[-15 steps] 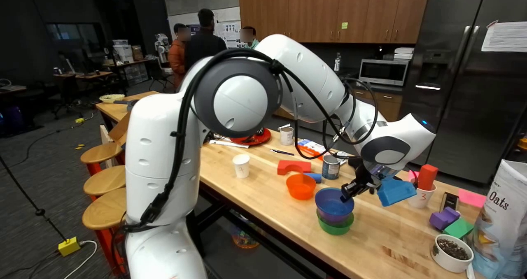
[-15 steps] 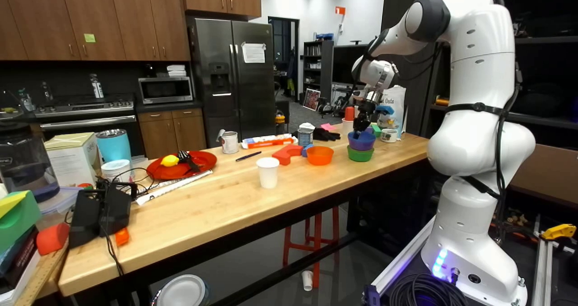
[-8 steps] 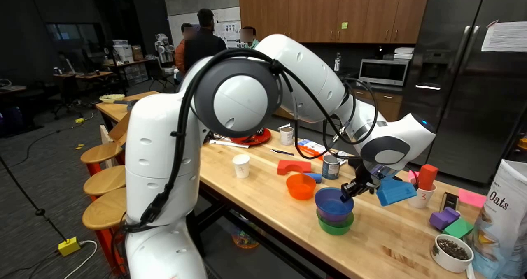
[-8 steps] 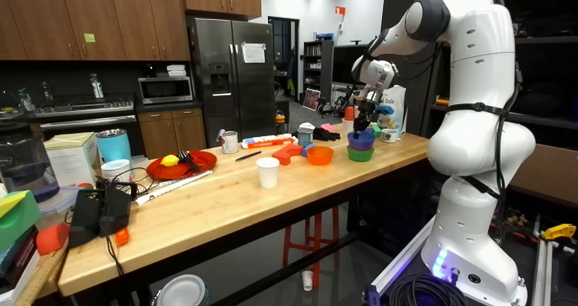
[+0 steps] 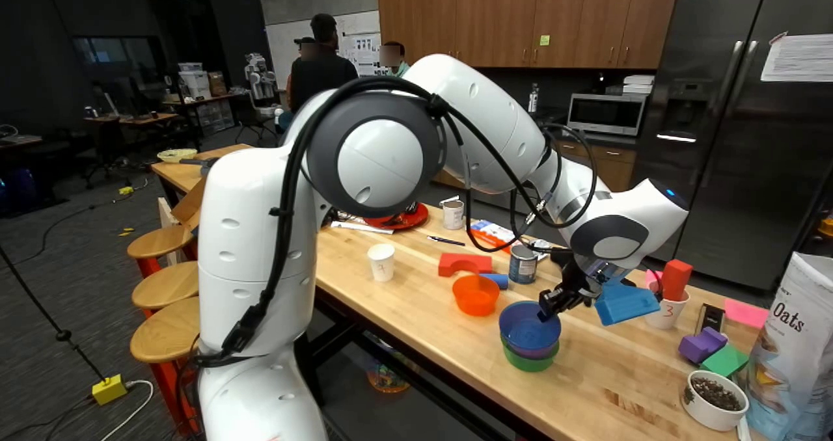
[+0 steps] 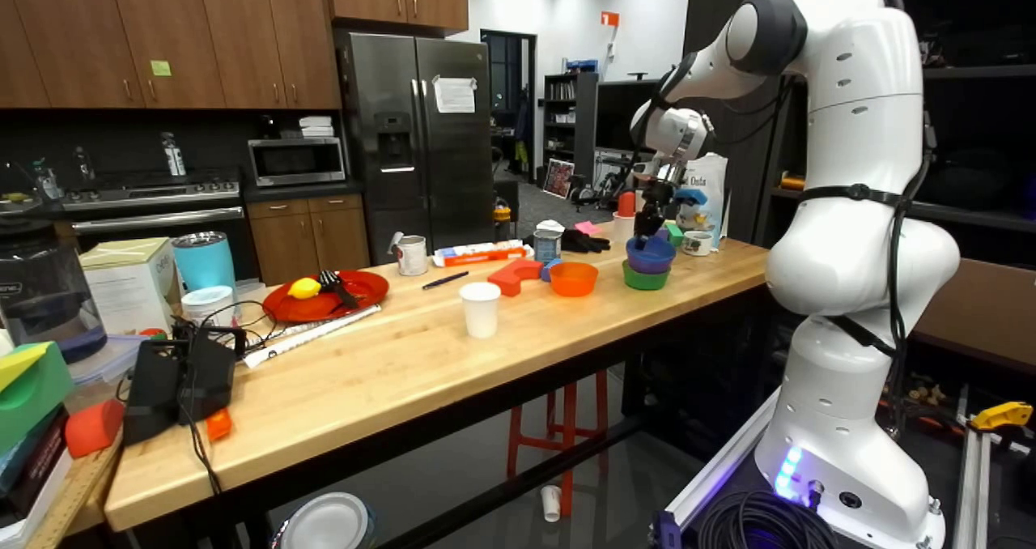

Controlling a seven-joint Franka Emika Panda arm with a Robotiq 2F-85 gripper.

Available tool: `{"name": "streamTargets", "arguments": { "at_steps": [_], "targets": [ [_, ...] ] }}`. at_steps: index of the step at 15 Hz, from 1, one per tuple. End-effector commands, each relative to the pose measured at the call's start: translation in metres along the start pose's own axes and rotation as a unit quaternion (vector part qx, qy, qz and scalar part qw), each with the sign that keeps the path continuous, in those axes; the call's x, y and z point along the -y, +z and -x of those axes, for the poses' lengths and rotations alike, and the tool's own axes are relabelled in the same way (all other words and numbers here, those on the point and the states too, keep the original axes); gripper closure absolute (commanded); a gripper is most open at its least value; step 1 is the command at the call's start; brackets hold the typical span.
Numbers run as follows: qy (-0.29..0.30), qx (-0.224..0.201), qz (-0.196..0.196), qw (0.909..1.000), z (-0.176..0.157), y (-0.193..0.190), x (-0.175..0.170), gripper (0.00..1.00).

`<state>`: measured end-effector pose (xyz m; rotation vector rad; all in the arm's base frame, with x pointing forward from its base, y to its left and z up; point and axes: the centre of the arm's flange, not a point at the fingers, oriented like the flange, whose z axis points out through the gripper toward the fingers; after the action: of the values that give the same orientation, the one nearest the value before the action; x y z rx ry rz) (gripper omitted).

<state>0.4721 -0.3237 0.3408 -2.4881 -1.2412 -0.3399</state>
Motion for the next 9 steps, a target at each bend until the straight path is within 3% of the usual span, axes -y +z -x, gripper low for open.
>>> {"name": "streamTargets", "arguments": {
  "at_steps": [1,9],
  "targets": [
    [0.01,0.01,0.003,0.9999,-0.0023,-0.0068,0.0061,0.57],
    [0.022,0.018,0.001,0.9996,-0.0018,-0.0068,0.0052,0.04]
  ]
}}
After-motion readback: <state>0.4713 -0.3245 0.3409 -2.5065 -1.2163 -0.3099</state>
